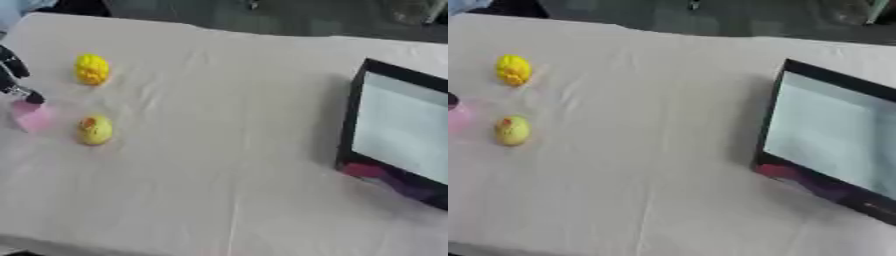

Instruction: Pick up the objects with one hand, pass them to the other hand, and then place them into the box on the other side of the table.

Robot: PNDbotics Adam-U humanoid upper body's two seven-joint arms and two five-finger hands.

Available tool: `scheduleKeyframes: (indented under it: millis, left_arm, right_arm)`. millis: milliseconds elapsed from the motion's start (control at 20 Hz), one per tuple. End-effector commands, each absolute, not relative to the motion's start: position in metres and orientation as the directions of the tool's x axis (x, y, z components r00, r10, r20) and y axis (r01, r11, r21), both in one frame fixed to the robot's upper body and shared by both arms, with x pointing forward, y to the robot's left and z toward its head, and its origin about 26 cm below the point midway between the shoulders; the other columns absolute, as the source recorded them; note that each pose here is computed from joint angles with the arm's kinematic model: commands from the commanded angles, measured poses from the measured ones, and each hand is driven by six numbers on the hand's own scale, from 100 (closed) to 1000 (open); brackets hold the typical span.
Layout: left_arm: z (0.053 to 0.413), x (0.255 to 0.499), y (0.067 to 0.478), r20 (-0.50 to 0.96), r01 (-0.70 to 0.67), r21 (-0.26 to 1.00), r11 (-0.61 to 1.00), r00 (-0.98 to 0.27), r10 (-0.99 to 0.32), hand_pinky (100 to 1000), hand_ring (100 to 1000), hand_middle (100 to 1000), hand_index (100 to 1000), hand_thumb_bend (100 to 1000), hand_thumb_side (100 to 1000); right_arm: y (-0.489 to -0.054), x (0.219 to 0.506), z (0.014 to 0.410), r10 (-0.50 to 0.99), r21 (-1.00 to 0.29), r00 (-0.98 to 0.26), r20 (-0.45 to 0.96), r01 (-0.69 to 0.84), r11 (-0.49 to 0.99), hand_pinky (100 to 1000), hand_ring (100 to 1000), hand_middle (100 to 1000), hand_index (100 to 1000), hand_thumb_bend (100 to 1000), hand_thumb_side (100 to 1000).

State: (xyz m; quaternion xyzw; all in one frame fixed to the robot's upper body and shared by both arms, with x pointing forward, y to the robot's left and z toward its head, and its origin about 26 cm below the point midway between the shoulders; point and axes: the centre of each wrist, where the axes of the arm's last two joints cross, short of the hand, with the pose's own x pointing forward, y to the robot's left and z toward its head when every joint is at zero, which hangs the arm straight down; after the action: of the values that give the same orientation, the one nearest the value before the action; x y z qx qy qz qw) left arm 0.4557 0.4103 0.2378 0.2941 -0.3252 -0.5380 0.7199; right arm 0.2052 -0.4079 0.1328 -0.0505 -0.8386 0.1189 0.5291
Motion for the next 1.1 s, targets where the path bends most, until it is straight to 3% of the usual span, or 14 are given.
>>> scheduleKeyframes:
  millis: [50, 150, 500, 950, 1100]
  left_arm:
    - [0.254, 0.454, 0.416, 0.16, 0.559, 0.789, 0.254, 0.211, -0.964, 889, 875, 794, 814, 649, 358]
    - [0.252, 0.453, 0.419, 0.172, 0.564, 0.783, 0.263, 0.209, -0.963, 895, 878, 797, 817, 651, 366]
    - [0.238, 0.451, 0.43, 0.091, 0.602, 0.766, 0.225, 0.245, -0.965, 891, 882, 799, 836, 692, 248]
    - [0.227, 0.447, 0.44, 0.083, 0.609, 0.752, 0.252, 0.291, -0.953, 884, 875, 787, 809, 690, 262]
    - [0.226, 0.446, 0.442, 0.09, 0.606, 0.749, 0.27, 0.31, -0.947, 883, 871, 782, 806, 650, 269]
  right_arm:
    - [-0.408, 0.206, 0.142, 0.241, -0.293, -0.444, 0.863, -0.052, 0.955, 1000, 1000, 1000, 1000, 100, 817]
    - [-0.408, 0.206, 0.141, 0.242, -0.294, -0.441, 0.864, -0.052, 0.954, 1000, 1000, 1000, 1000, 100, 818]
    - [-0.407, 0.206, 0.14, 0.249, -0.299, -0.435, 0.865, -0.049, 0.953, 1000, 1000, 1000, 1000, 100, 820]
    - [-0.406, 0.205, 0.138, 0.254, -0.303, -0.429, 0.867, -0.05, 0.952, 1000, 1000, 1000, 1000, 100, 823]
    - [-0.406, 0.205, 0.138, 0.254, -0.304, -0.429, 0.867, -0.05, 0.951, 1000, 1000, 1000, 1000, 100, 825]
